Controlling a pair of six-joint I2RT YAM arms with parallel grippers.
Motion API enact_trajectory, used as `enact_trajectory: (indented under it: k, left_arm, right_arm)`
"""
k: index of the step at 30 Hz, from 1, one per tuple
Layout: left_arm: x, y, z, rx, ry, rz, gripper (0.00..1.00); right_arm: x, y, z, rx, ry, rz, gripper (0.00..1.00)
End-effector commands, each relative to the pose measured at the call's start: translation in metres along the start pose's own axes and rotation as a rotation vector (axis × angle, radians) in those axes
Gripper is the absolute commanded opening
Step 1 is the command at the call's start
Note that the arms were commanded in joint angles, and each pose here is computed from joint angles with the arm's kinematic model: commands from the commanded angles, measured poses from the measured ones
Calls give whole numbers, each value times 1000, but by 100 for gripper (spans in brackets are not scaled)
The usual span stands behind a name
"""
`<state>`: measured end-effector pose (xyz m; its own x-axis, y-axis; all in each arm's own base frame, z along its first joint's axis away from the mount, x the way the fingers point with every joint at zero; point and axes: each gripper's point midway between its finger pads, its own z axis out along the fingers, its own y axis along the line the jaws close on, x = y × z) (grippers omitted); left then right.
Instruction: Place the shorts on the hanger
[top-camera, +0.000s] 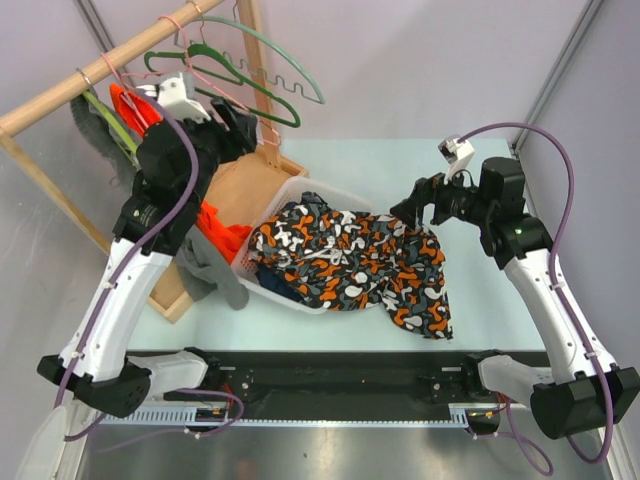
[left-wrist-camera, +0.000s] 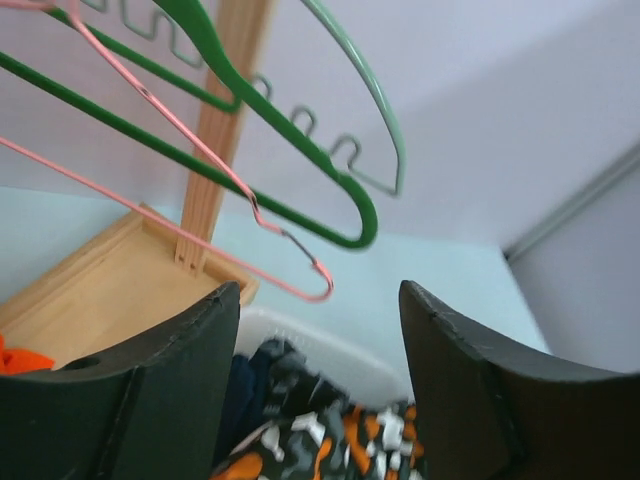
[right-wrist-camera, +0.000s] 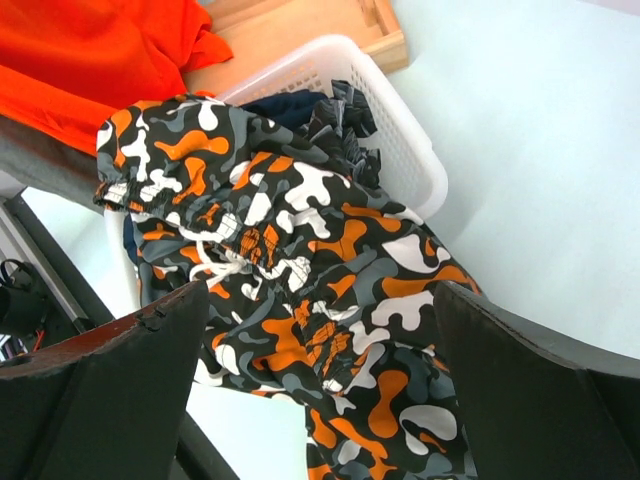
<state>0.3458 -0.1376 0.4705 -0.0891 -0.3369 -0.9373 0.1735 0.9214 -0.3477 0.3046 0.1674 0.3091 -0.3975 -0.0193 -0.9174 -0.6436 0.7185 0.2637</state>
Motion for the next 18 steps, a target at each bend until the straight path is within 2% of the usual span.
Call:
enact_trajectory:
  k: [1, 4, 8, 18]
  left_arm:
    - [-34, 2, 20, -34, -148, -187, 72]
    - [-26, 14, 39, -55, -106, -251, 73]
    - [-13, 27, 63, -53, -47, -354, 69]
    - [-6, 34, 98, -34, -80, -339, 66]
  right_arm:
    - [-32, 5, -4, -10, -72, -51, 100]
    - [-35, 6, -4, -14, -82, -51, 100]
    - [-35, 6, -4, -14, -82, -53, 100]
    - [-30, 5, -3, -14, -75, -51, 100]
